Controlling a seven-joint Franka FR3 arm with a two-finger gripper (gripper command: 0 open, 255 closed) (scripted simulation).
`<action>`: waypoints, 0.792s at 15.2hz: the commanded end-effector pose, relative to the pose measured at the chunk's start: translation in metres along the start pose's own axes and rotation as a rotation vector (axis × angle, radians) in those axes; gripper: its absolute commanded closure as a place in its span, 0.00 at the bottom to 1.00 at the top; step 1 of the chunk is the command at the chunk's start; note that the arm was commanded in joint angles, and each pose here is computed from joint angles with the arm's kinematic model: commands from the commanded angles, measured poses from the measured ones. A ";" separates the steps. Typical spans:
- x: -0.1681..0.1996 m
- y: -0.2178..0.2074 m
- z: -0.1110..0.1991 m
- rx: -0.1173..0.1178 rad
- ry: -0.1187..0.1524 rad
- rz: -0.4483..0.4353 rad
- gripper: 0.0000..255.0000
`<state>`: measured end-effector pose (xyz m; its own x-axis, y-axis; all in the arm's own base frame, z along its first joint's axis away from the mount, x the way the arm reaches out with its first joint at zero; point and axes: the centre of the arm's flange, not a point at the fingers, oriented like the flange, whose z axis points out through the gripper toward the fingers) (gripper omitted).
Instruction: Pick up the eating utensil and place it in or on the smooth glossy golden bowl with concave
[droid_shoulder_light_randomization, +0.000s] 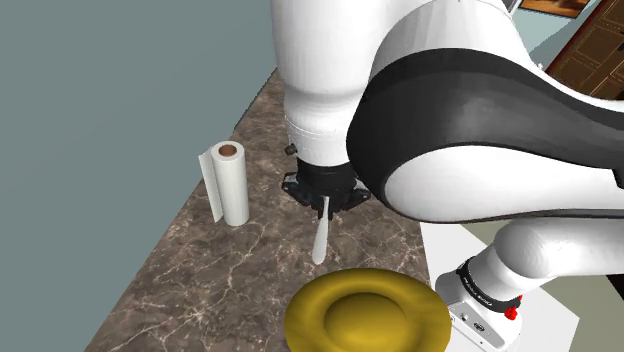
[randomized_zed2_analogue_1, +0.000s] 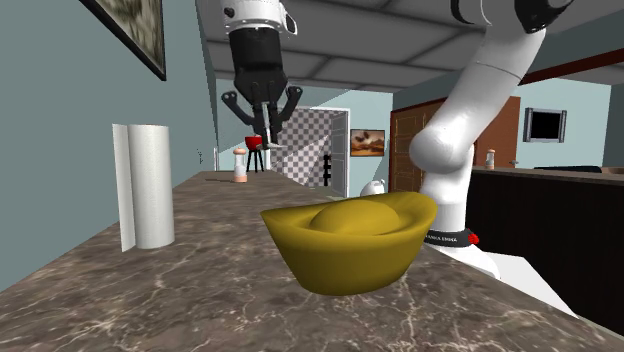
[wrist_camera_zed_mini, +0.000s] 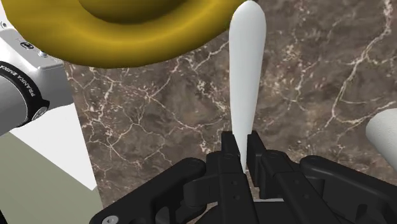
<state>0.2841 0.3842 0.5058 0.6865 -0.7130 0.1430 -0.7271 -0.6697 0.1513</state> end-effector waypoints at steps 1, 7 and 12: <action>-0.019 0.016 -0.003 0.001 -0.002 0.000 1.00; -0.082 0.064 -0.009 0.001 -0.002 0.000 1.00; -0.134 0.103 -0.014 0.001 -0.001 0.000 1.00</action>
<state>0.1314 0.4115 0.5124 0.6870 -0.7126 0.1422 -0.7265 -0.6706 0.1498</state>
